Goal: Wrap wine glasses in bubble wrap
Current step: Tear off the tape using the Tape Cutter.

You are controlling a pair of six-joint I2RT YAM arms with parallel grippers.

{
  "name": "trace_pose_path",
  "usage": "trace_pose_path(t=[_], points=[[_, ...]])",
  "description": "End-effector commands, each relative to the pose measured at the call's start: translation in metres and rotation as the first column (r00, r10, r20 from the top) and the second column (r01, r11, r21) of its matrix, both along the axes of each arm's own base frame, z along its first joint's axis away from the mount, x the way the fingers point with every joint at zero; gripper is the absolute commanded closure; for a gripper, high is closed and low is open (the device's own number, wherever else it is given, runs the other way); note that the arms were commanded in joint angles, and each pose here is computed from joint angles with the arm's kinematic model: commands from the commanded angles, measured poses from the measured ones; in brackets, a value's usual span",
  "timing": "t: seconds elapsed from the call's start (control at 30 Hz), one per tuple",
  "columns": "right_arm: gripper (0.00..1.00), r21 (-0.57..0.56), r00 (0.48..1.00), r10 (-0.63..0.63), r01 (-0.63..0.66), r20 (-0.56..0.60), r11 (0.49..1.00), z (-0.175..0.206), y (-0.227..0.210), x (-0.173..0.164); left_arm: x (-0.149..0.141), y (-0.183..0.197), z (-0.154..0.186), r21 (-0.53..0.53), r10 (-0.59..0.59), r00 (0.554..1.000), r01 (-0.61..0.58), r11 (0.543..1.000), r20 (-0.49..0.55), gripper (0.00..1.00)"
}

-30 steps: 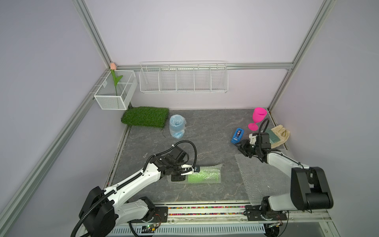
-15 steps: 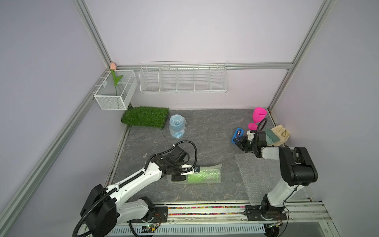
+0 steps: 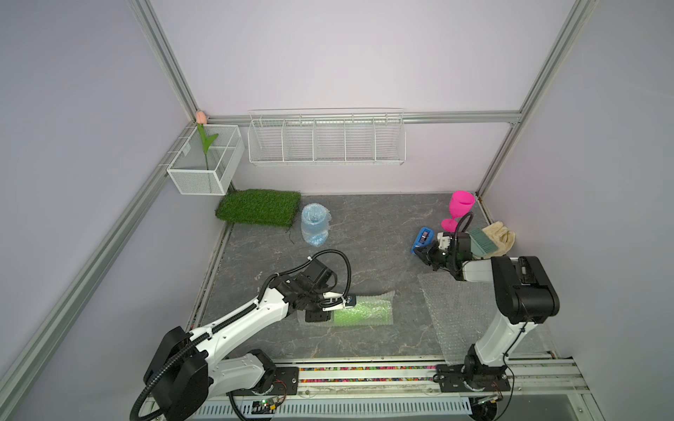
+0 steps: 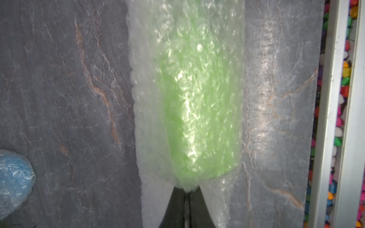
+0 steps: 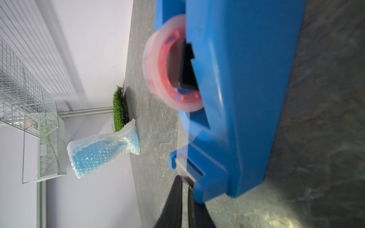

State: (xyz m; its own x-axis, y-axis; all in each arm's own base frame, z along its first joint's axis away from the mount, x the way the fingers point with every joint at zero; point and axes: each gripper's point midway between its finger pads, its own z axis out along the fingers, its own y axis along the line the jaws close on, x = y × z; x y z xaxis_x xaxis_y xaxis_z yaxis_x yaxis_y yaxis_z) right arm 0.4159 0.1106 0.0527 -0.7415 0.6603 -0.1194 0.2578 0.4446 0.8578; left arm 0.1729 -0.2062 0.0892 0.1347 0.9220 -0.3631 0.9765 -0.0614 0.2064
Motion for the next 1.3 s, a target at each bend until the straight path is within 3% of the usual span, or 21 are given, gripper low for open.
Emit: trace_pose_path(t=[0.0,0.3,0.5,0.83,1.07,1.27], points=[[0.93,-0.021,1.000,-0.022,0.023,0.011,1.000,-0.001,-0.006,0.008,0.000,-0.004,0.001,-0.005,-0.013,1.000,0.013,1.000,-0.009,0.92],[0.93,-0.098,0.979,-0.034,0.014,-0.202,0.995,-0.046,-0.014,-0.029,-0.001,-0.003,0.001,-0.003,-0.011,1.000,0.011,1.000,-0.012,0.92],[0.93,-0.120,0.978,-0.050,0.026,-0.200,0.992,-0.049,-0.018,-0.034,-0.002,-0.003,0.001,-0.007,-0.013,1.000,0.013,1.000,-0.011,0.92],[0.93,-0.185,0.998,-0.015,0.002,-0.069,0.983,0.009,-0.016,-0.020,-0.001,-0.004,0.003,-0.010,-0.015,1.000,0.015,1.000,-0.012,0.92],[0.93,-0.276,0.998,0.066,-0.058,0.021,0.959,0.061,0.002,-0.033,-0.001,-0.005,0.003,-0.013,-0.017,1.000,0.017,1.000,-0.010,0.92],[0.93,-0.397,0.969,0.193,-0.118,0.155,0.910,0.127,0.024,-0.051,-0.001,-0.007,0.008,-0.037,-0.015,1.000,0.015,0.999,-0.002,0.92]])
